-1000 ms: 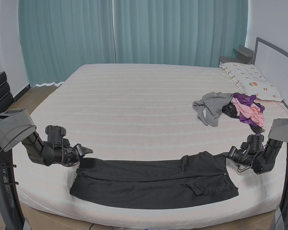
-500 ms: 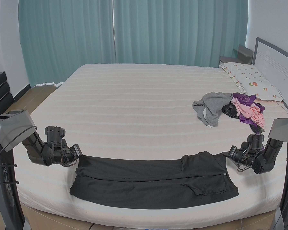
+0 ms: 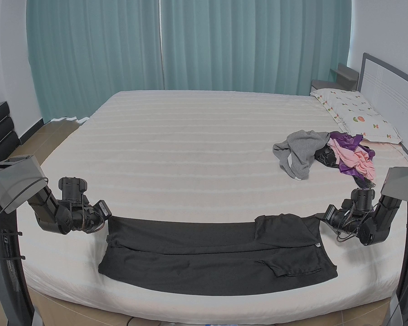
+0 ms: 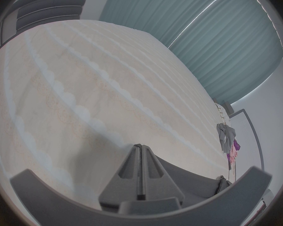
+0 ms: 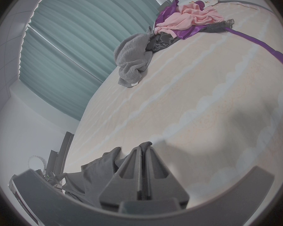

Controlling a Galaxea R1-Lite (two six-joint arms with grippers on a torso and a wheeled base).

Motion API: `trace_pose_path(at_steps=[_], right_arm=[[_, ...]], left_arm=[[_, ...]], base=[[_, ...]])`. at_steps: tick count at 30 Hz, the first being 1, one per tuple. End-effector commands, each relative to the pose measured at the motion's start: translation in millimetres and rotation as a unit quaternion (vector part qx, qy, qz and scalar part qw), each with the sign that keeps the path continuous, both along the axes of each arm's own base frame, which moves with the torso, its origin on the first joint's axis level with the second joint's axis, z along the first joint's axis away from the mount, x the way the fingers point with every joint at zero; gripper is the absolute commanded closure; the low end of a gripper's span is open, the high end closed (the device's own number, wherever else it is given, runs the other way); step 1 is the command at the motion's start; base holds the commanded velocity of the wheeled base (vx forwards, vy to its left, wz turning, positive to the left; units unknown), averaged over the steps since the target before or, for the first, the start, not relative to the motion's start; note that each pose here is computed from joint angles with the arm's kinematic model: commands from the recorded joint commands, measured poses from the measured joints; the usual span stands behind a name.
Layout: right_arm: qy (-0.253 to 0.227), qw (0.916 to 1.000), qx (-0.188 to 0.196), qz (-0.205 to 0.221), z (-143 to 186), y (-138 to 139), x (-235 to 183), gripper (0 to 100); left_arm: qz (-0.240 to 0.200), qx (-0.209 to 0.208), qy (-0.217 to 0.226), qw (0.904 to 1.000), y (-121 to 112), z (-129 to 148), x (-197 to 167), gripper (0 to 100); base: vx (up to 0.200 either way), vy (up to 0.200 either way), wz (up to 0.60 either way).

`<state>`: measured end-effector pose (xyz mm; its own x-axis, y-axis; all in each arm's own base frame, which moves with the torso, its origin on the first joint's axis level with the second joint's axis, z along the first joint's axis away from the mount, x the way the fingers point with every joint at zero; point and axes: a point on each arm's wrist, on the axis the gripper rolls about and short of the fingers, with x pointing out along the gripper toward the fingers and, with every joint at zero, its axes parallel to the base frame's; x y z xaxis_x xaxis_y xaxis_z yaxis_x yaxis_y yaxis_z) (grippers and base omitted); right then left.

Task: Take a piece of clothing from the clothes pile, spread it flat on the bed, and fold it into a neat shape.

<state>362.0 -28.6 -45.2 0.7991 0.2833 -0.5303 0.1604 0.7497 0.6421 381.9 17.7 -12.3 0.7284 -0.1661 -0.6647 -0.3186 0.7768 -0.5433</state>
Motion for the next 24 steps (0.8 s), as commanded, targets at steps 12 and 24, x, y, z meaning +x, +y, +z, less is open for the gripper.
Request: trace_pose_path(at_steps=[12,24], right_arm=[[-0.024,0.9997,-0.003,0.002,0.9,0.3,8.8,100],[-0.02,0.9998,-0.001,0.003,0.9,0.7,5.7,0]], left_arm=[[0.0,0.001,-0.008,1.0,0.0,-8.2,11.1,100],[0.0,0.0,-0.006,1.0,0.0,-8.5,10.6,0]], base=[[0.0,0.0,0.0],[0.0,0.0,0.0]])
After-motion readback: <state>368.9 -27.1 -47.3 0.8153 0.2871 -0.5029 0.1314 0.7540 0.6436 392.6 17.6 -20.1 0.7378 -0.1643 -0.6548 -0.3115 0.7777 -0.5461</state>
